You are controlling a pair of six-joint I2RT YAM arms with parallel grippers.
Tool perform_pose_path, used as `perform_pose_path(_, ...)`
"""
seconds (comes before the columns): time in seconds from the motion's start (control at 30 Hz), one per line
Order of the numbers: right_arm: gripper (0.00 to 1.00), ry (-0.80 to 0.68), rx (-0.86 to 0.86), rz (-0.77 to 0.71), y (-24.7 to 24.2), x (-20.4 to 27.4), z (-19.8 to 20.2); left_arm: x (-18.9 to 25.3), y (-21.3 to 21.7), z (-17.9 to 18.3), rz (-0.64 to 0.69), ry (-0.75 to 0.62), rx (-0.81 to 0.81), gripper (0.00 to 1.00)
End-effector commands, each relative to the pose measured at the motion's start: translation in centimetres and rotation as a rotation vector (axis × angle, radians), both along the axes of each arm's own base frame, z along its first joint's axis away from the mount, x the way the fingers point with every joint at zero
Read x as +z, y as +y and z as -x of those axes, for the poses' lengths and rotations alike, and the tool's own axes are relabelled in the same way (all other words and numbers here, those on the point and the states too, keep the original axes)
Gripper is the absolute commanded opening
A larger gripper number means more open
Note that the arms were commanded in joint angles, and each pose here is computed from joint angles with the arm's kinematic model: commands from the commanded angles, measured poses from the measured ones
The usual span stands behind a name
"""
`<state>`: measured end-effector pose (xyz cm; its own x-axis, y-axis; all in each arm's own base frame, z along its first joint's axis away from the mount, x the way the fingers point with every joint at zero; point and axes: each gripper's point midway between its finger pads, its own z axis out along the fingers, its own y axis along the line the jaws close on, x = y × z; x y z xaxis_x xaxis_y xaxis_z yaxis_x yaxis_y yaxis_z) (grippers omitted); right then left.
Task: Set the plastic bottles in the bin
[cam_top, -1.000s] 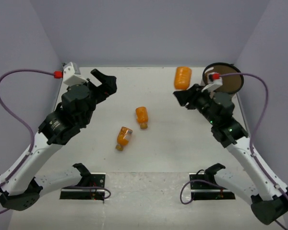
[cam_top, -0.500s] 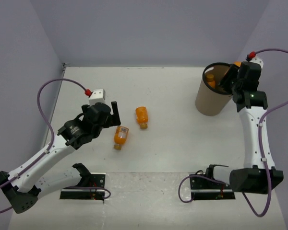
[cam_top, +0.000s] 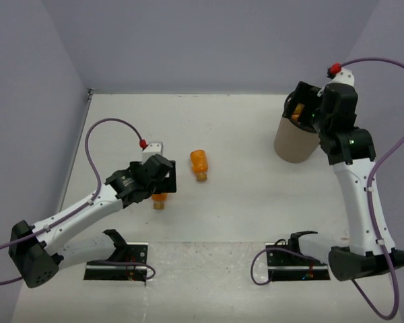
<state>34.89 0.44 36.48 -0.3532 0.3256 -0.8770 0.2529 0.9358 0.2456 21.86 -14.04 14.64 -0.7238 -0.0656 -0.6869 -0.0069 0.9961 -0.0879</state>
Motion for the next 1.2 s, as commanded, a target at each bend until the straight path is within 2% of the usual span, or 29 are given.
perform_pose_path(0.0, 0.99, -0.054, 0.116, 0.007, 3.0, 0.5, 1.6, -1.9, 1.1, -0.1, -0.055, 0.016, 0.095, 1.0)
perform_pose_path(0.13, 0.99, -0.085, 0.206, -0.047, 4.8, -0.8, 3.7, -4.2, 1.5, -1.2, -0.113, 0.004, 0.153, 0.99)
perform_pose_path(0.2, 0.99, -0.109, 0.245, -0.067, 5.5, -0.8, 4.2, -5.5, 3.4, -1.8, -0.164, -0.021, 0.264, 0.95)
perform_pose_path(0.33, 0.99, -0.122, 0.291, -0.069, 6.1, -1.0, 5.2, -7.8, 3.8, -3.0, -0.182, -0.004, 0.344, 0.94)
perform_pose_path(0.53, 0.99, -0.18, 0.342, -0.077, 6.7, 0.3, 6.7, -10.3, 3.5, -3.1, -0.178, 0.025, 0.373, 0.8)
perform_pose_path(0.6, 0.99, -0.184, 0.353, -0.079, 6.9, 0.3, 6.8, -10.9, 3.4, -3.3, -0.179, 0.028, 0.369, 0.79)
perform_pose_path(0.67, 0.99, -0.187, 0.367, -0.087, 7.2, 0.1, 6.9, -11.8, 3.6, -3.3, -0.184, 0.043, 0.375, 0.74)
perform_pose_path(0.77, 0.99, -0.185, 0.408, -0.109, 8.0, -0.2, 7.2, -12.7, 3.6, -3.4, -0.185, 0.055, 0.367, 0.73)
perform_pose_path(0.8, 0.99, -0.175, 0.414, -0.113, 8.1, -0.7, 7.3, -12.7, 3.4, -3.6, -0.178, 0.048, 0.364, 0.69)
perform_pose_path(0.83, 0.99, -0.176, 0.419, -0.122, 8.2, -0.9, 7.3, -12.8, 3.3, -3.6, -0.177, 0.052, 0.356, 0.47)
perform_pose_path(0.9, 0.99, -0.183, 0.46, -0.146, 9.0, -1.3, 7.9, -12.5, 3.1, -3.8, -0.165, 0.048, 0.357, 0.21)
perform_pose_path(1.03, 0.99, -0.166, 0.663, -0.242, 12.5, -3.5, 10.0, -10.0, 1.9, -4.6, -0.093, 0.01, 0.344, 0.03)
perform_pose_path(1.07, 0.99, -0.208, 0.751, -0.266, 13.9, -3.1, 10.5, -9.0, 1.5, -4.8, -0.067, -0.005, 0.338, 0.01)
perform_pose_path(1.1, 0.99, -0.146, 0.908, -0.357, 16.3, -5.5, 12.6, -7.2, 1.2, -5.0, -0.02, -0.038, 0.335, 0.0)
perform_pose_path(1.13, 0.99, -0.198, 0.99, -0.39, 17.6, -5.2, 13.1, -5.7, 0.4, -5.4, 0.034, -0.059, 0.325, 0.0)
perform_pose_path(1.17, 0.99, -0.118, 1.069, -0.487, 19.7, -8.3, 14.8, -3.1, -0.1, -5.6, 0.119, -0.11, 0.317, 0.0)
